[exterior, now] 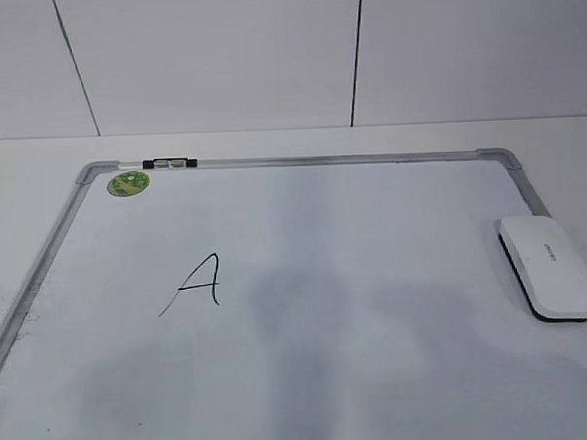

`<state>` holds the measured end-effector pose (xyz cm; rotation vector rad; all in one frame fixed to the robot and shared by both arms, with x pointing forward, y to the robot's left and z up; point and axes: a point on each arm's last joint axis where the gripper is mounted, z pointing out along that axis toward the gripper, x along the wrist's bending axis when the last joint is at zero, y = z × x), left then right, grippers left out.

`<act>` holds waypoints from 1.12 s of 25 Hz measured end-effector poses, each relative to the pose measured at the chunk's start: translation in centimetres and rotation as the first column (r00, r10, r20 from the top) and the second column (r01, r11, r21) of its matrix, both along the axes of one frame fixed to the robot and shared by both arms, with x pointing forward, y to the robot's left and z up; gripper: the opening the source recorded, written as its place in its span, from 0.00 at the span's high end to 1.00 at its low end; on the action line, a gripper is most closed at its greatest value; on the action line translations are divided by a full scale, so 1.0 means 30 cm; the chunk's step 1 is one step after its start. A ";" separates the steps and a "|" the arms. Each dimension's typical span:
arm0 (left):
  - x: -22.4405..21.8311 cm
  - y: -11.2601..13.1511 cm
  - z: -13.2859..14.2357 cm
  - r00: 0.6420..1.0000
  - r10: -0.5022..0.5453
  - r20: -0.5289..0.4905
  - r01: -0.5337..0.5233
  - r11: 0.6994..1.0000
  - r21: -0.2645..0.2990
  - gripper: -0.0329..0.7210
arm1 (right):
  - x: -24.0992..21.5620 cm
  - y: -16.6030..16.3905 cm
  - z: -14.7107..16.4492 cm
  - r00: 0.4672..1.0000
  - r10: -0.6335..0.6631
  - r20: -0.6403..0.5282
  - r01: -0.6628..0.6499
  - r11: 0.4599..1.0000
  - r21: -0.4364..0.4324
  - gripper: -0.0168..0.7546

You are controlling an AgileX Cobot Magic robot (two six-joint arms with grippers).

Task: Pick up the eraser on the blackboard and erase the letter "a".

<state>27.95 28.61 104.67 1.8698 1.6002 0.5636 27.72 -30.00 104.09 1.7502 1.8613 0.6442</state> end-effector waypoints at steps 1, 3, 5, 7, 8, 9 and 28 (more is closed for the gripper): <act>-0.004 0.000 0.001 1.000 0.000 0.007 0.000 1.000 0.000 0.46 | -0.004 0.000 0.001 1.000 0.000 0.009 0.000 1.000 0.001 0.21; -0.020 0.000 0.005 0.999 0.000 0.040 0.000 1.000 -0.001 0.46 | -0.018 -0.001 0.005 0.999 0.000 0.038 0.000 1.000 0.003 0.21; -0.043 0.001 0.010 0.996 0.002 0.087 -0.002 1.000 -0.001 0.46 | -0.037 -0.003 0.008 0.997 0.000 0.077 0.000 1.000 0.006 0.21; -0.074 0.001 0.015 0.989 0.002 0.147 -0.002 1.000 -0.002 0.46 | -0.059 -0.005 0.012 0.993 -0.001 0.121 -0.001 1.000 0.009 0.21; -0.088 0.001 0.016 0.985 0.002 0.173 -0.002 1.000 -0.003 0.46 | -0.071 -0.006 0.014 0.989 -0.007 0.145 0.006 1.000 0.011 0.21; -0.103 0.002 0.017 0.979 0.002 0.202 -0.002 1.000 -0.003 0.46 | -0.080 -0.007 0.015 0.986 -0.014 0.164 0.013 1.000 0.013 0.21; -0.159 0.002 0.017 0.953 0.002 0.304 -0.001 1.000 -0.004 0.51 | -0.164 -0.011 0.015 0.944 -0.064 0.324 0.059 0.998 0.025 0.21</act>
